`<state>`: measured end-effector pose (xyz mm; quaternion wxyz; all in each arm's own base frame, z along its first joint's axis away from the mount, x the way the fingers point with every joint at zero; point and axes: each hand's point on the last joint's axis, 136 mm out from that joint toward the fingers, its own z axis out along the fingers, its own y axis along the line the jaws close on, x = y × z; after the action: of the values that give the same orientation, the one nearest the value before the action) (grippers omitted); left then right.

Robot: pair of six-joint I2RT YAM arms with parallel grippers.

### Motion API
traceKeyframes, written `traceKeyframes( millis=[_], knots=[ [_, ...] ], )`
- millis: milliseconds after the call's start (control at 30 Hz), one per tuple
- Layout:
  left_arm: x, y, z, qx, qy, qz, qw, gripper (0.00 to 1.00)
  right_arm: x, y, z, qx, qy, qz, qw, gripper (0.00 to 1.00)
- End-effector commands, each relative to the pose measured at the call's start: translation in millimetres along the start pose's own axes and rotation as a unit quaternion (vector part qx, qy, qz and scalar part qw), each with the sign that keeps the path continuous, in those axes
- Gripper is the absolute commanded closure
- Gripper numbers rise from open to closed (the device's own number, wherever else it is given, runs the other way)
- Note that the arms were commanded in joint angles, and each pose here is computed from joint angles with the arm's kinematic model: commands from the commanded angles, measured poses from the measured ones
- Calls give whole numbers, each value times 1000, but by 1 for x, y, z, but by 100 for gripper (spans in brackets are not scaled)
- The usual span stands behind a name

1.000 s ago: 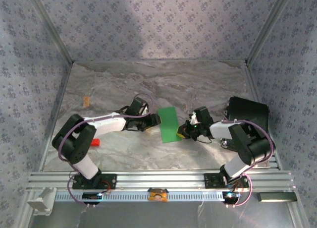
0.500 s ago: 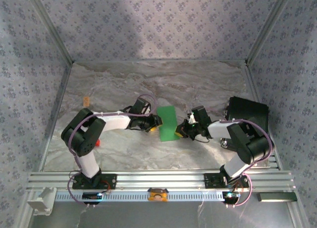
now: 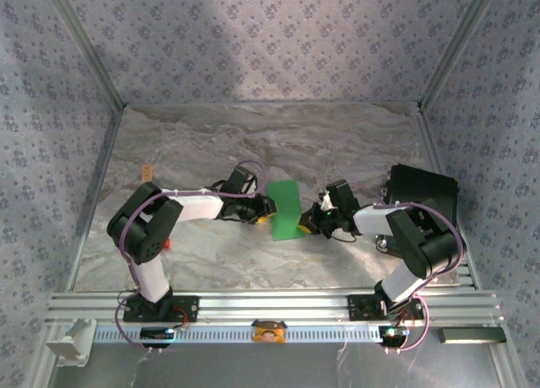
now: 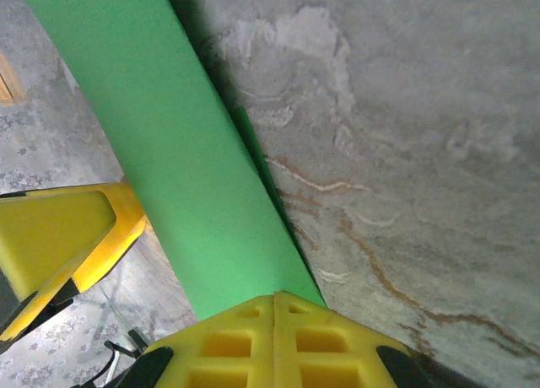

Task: Fold a paper plane with a square sheet of paper (pick it up from the middle)
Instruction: Turn over the paper at the center of the table, then third fold the triangle at the center of the table.

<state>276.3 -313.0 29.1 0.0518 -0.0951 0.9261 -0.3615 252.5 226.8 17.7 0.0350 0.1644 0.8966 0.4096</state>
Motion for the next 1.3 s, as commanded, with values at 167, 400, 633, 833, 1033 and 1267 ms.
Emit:
traceKeyframes(
  millis=[167, 400, 633, 833, 1033, 1267],
  knots=[
    [-1, -12, 6, 22, 0, 9, 1000, 65, 3, -30, 11, 54, -2, 22, 998, 97],
    [-2, -15, 4, 27, -4, 12, 1000, 65, 2, -32, 10, 55, -3, 23, 998, 97],
    [-1, -14, 3, 26, -5, 11, 1000, 65, 2, -31, 10, 55, -2, 23, 998, 97],
    [-3, -15, -1, 25, -13, 13, 1000, 65, 2, -31, 9, 54, -4, 22, 998, 97],
    [-4, -15, -2, 27, -18, 13, 999, 66, 2, -30, 7, 52, -5, 22, 998, 96],
    [-4, -10, -2, 21, -23, 8, 999, 72, 1, -27, 6, 44, -7, 22, 999, 96]
  ],
)
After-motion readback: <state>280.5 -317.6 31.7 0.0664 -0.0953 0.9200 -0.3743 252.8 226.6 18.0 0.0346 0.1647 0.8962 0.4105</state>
